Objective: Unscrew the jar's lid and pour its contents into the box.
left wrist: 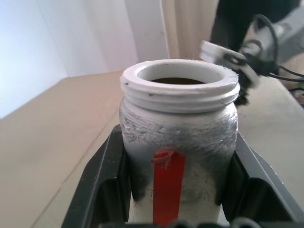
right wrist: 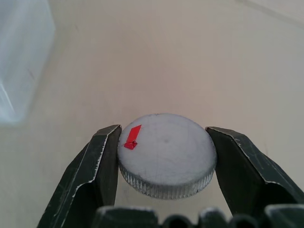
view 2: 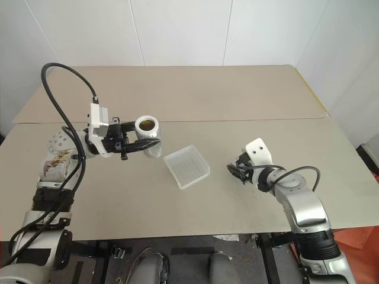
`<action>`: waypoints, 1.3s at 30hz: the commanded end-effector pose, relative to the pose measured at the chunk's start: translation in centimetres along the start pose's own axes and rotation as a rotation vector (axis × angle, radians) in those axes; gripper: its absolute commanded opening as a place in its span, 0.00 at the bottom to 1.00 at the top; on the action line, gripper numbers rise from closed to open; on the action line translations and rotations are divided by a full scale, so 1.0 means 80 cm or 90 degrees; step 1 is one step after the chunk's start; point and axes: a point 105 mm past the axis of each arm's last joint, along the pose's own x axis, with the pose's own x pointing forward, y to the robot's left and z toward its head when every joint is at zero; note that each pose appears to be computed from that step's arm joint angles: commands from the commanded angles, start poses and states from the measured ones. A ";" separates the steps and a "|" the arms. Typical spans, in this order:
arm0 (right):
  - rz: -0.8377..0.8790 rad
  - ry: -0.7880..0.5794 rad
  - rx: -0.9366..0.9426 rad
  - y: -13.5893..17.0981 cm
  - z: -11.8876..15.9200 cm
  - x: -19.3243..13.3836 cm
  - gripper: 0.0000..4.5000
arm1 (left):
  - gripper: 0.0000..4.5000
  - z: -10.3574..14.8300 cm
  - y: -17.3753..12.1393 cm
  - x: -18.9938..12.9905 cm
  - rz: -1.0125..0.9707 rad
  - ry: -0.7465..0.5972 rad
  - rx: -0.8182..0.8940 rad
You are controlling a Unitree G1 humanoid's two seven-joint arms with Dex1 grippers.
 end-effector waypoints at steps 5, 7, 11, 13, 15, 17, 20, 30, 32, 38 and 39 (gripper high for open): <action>0.101 -0.053 -0.017 0.004 0.066 -0.040 0.99 | 0.44 0.016 0.020 0.037 0.062 0.050 0.275; 0.180 -0.076 0.017 0.016 0.087 -0.056 0.99 | 0.44 0.014 0.026 0.048 0.085 0.084 0.400; 0.382 -0.094 0.005 0.054 0.122 -0.096 0.99 | 0.44 0.028 0.020 0.070 0.043 0.100 0.742; 0.436 -0.078 -0.010 0.063 0.122 -0.104 0.99 | 0.44 0.024 0.013 0.080 -0.030 0.112 0.954; 0.451 -0.066 -0.029 0.065 0.122 -0.104 0.99 | 0.44 0.015 0.010 0.090 -0.075 0.089 1.125; 0.451 -0.067 -0.035 0.064 0.124 -0.100 0.99 | 0.44 0.004 0.006 0.097 -0.107 0.053 1.225; 0.460 -0.092 -0.036 0.062 0.137 -0.098 0.99 | 0.44 -0.009 0.005 0.111 -0.113 0.014 1.334; 0.462 -0.149 -0.037 0.064 0.154 -0.112 0.99 | 0.44 -0.039 -0.007 0.127 -0.172 -0.019 1.402; 0.461 -0.153 -0.033 0.065 0.153 -0.113 0.99 | 0.44 -0.037 -0.002 0.126 -0.167 -0.014 1.404; 0.454 -0.151 -0.039 0.071 0.145 -0.111 0.99 | 0.44 -0.032 -0.001 0.121 -0.127 0.001 1.339; 0.452 -0.152 -0.041 0.071 0.143 -0.110 0.99 | 0.44 -0.030 0.004 0.117 -0.100 0.022 1.296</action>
